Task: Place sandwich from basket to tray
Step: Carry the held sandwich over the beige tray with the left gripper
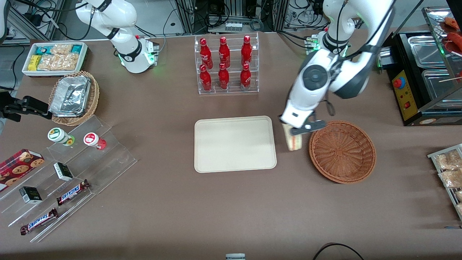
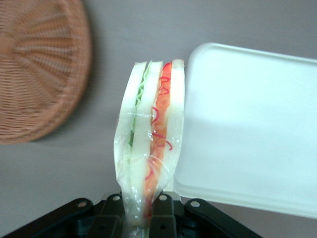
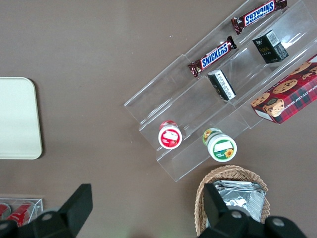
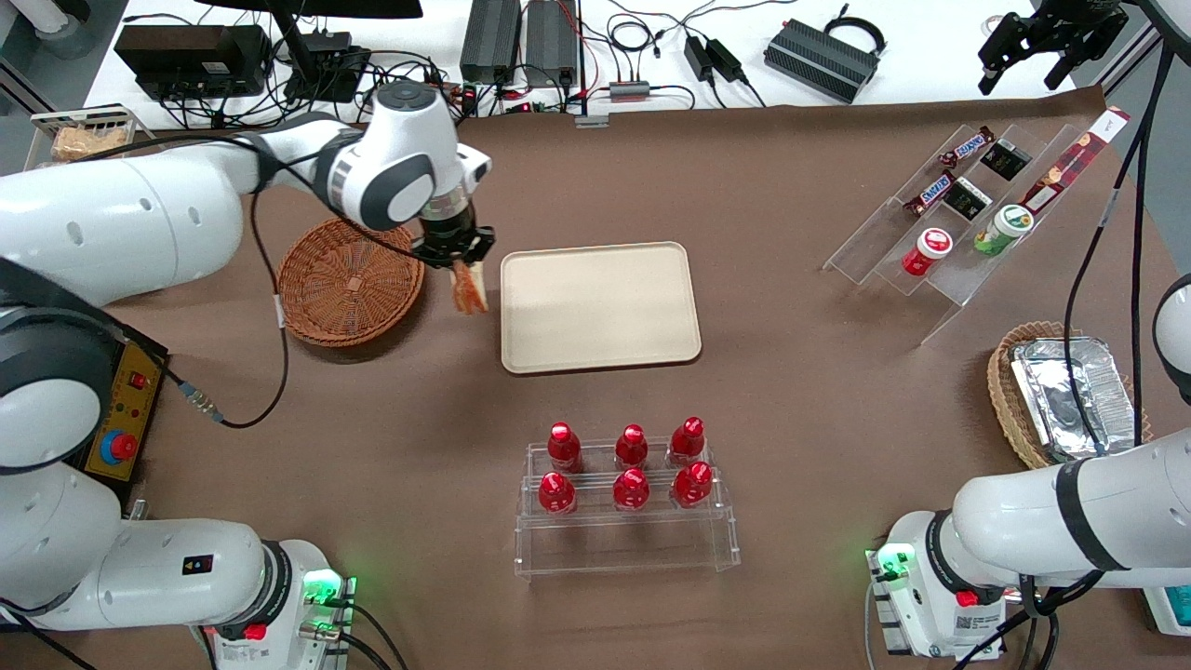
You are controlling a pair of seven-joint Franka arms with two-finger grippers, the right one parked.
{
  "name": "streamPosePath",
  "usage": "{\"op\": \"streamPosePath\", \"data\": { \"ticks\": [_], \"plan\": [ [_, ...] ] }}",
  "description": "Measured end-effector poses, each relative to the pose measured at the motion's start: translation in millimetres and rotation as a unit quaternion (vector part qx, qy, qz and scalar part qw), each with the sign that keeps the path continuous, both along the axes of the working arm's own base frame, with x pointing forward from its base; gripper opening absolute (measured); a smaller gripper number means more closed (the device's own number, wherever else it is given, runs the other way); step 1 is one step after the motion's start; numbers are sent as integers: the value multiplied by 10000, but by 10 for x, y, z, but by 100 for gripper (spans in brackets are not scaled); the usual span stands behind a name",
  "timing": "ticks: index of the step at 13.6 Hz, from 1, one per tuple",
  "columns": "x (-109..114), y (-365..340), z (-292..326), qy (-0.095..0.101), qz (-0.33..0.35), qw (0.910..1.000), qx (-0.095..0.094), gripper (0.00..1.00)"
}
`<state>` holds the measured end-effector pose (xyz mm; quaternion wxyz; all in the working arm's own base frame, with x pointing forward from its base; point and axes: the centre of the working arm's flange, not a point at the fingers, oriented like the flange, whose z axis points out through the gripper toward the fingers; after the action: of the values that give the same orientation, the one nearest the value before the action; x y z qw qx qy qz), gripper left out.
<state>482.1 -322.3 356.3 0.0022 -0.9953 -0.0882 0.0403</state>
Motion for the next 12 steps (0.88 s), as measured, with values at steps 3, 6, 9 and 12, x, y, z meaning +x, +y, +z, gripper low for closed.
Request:
{"op": "streamPosePath", "data": {
  "ticks": [3,6,9,12],
  "plan": [
    [15,-594,24,109,-519,9985,-162,17],
    [25,-1238,-45,154,-542,9984,-12,17],
    [69,-1710,-225,196,-395,9990,20,17],
    [173,-1881,-451,178,-336,9992,73,17]
  ]
}}
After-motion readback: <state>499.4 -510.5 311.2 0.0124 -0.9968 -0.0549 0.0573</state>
